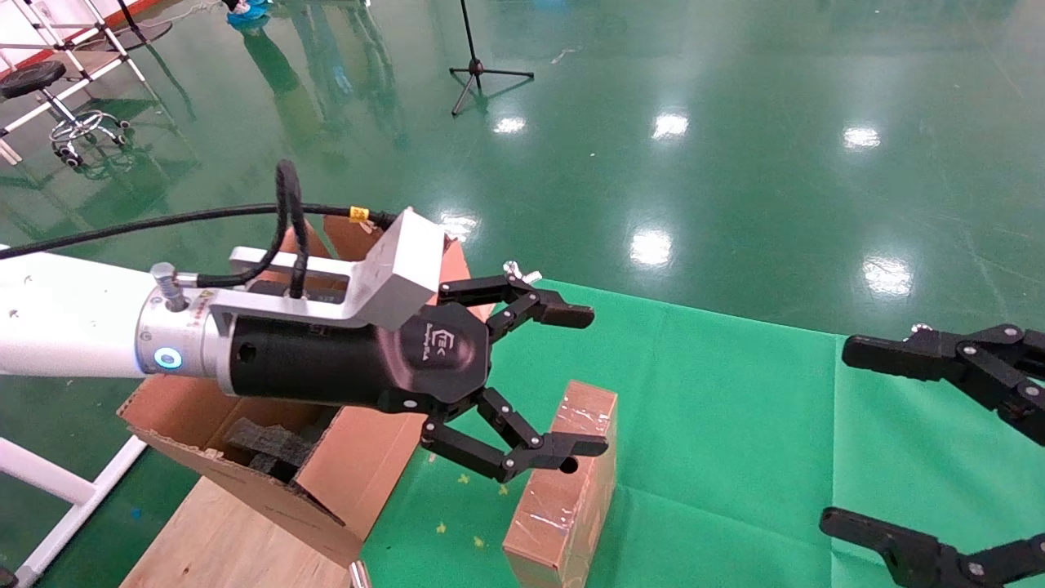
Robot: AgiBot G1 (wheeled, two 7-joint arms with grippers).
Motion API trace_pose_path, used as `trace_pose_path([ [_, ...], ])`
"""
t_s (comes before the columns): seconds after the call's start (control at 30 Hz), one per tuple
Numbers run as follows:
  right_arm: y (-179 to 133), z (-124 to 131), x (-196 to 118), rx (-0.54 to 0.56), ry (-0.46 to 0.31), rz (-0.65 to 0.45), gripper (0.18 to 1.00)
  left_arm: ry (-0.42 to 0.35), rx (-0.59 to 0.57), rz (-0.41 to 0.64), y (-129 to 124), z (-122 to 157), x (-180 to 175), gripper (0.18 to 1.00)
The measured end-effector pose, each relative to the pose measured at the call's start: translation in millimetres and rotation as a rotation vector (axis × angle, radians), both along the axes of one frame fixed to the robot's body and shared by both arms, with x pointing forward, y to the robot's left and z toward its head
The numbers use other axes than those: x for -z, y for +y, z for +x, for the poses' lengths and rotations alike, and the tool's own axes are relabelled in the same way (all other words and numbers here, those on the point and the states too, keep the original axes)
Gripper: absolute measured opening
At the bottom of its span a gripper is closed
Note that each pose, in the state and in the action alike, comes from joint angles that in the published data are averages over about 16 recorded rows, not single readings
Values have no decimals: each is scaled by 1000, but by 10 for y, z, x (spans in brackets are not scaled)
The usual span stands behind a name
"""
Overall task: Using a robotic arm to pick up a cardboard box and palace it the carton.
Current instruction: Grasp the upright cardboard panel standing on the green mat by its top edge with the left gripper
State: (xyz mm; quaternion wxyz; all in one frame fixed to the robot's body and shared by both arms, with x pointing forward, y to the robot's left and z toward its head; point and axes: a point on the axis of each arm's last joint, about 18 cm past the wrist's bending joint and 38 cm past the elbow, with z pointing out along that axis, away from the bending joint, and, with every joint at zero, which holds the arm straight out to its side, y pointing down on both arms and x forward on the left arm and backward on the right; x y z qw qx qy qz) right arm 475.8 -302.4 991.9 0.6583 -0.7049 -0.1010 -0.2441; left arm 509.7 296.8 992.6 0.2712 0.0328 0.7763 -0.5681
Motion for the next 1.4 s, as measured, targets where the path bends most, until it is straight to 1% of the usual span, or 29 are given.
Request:
trace_pose_path([
  [0.13, 0, 0, 0, 0, 0, 0, 865, -2, -41, 15, 34, 50, -15, 1000],
  [0.23, 0, 1, 0, 0, 0, 0, 827, -14, -86, 49, 56, 114, -28, 1000],
  [0.5, -1, 1, 0, 0, 0, 0, 638, -25, -223, 140, 13, 347, -194, 1000],
  [0.67, -1, 1, 0, 0, 0, 0, 514, 14, -302, 189, -160, 506, -354, 1000],
  [0.77, -1, 1, 0, 0, 0, 0, 435, 72, -341, 204, -313, 570, -445, 1000],
  [0.93, -1, 1, 0, 0, 0, 0, 333, 198, -441, 231, -578, 662, -560, 1000],
  [1.13, -1, 1, 0, 0, 0, 0, 250, 356, -615, 254, -881, 722, -658, 1000],
  [1.27, -1, 1, 0, 0, 0, 0, 220, 465, -736, 248, -1067, 716, -670, 1000],
  [1.4, -1, 1, 0, 0, 0, 0, 203, 563, -829, 236, -1228, 677, -639, 1000],
])
